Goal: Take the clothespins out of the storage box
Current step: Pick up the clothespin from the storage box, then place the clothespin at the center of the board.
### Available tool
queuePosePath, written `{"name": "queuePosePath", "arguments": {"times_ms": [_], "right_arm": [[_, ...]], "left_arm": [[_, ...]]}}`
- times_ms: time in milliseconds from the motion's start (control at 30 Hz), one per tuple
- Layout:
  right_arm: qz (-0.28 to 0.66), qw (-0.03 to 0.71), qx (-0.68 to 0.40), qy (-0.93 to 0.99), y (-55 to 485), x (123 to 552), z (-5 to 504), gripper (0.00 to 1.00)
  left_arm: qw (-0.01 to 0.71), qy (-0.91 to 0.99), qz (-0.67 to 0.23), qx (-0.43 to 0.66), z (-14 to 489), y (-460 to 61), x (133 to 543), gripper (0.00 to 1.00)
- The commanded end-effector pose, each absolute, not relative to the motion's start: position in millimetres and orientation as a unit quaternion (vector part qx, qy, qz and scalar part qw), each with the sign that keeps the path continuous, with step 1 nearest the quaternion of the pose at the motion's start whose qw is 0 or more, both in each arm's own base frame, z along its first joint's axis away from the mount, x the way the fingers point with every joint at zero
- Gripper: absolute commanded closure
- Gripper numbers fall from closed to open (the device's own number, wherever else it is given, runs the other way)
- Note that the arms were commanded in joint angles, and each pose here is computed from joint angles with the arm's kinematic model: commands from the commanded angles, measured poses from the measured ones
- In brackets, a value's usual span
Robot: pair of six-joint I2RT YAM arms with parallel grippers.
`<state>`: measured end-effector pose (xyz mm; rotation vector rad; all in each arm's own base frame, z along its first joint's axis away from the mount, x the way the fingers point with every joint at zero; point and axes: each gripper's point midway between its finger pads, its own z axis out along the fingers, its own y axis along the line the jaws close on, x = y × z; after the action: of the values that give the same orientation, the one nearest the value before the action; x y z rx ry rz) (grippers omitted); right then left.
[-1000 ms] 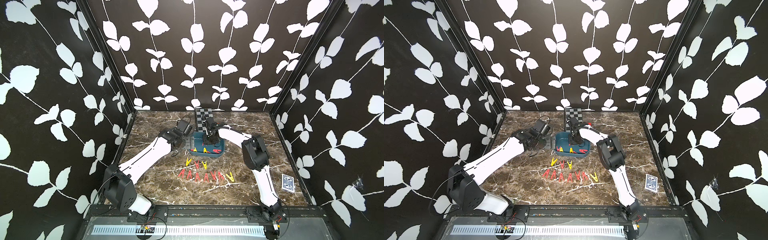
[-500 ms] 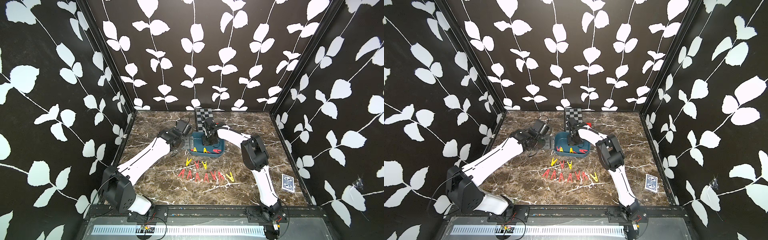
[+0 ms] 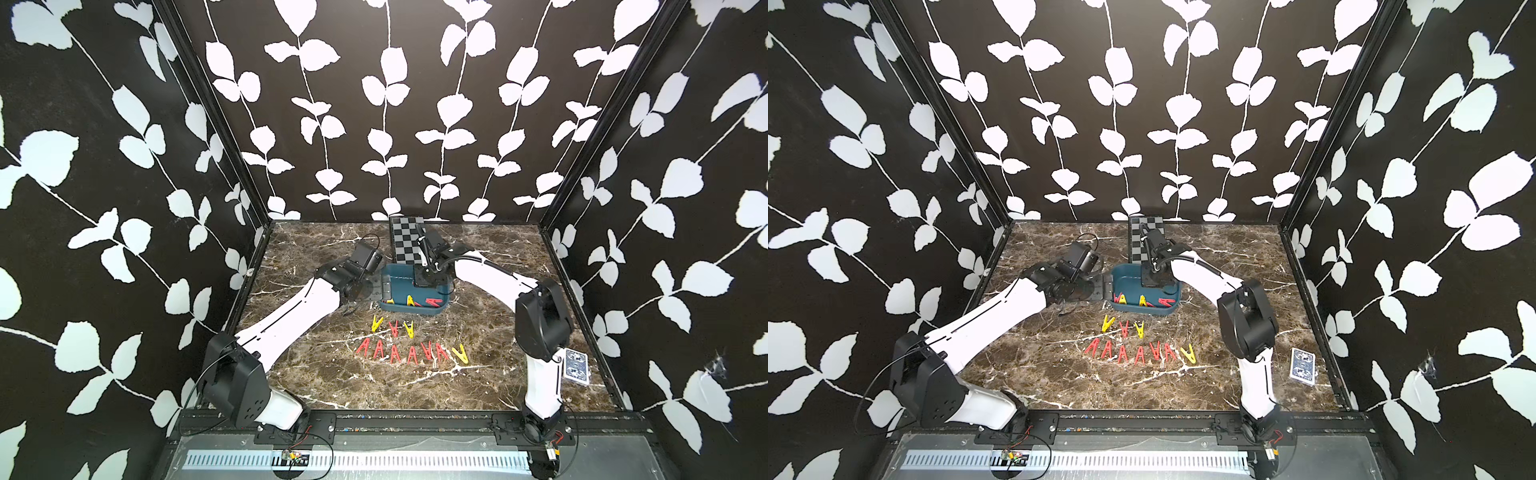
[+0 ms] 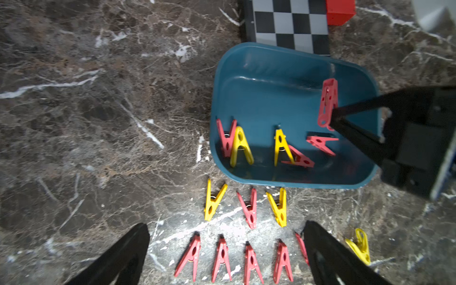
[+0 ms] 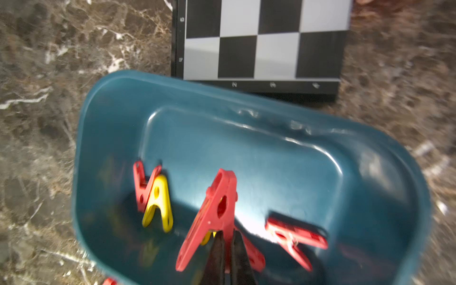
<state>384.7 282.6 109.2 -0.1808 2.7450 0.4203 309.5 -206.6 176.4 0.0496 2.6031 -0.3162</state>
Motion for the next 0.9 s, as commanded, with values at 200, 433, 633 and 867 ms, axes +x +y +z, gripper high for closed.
{"name": "queuePosePath", "arguments": {"times_ms": [200, 433, 633, 867], "right_arm": [[0.129, 0.165, -0.072, 0.975, 267, 328, 116, 1.0], [0.101, 0.135, -0.094, 0.981, 258, 284, 93, 1.0], [0.089, 0.102, -0.101, 0.986, 257, 264, 64, 1.0], [0.081, 0.075, -0.101, 0.989, 264, 258, 38, 1.0]], "left_arm": [[0.256, 0.951, -0.168, 0.035, 179, -225, 311, 0.01], [0.249, 0.952, -0.172, 0.035, 175, -229, 312, 0.01], [0.246, 0.953, -0.173, 0.031, 174, -227, 309, 0.01], [0.246, 0.954, -0.169, 0.025, 173, -220, 302, 0.01]]}}
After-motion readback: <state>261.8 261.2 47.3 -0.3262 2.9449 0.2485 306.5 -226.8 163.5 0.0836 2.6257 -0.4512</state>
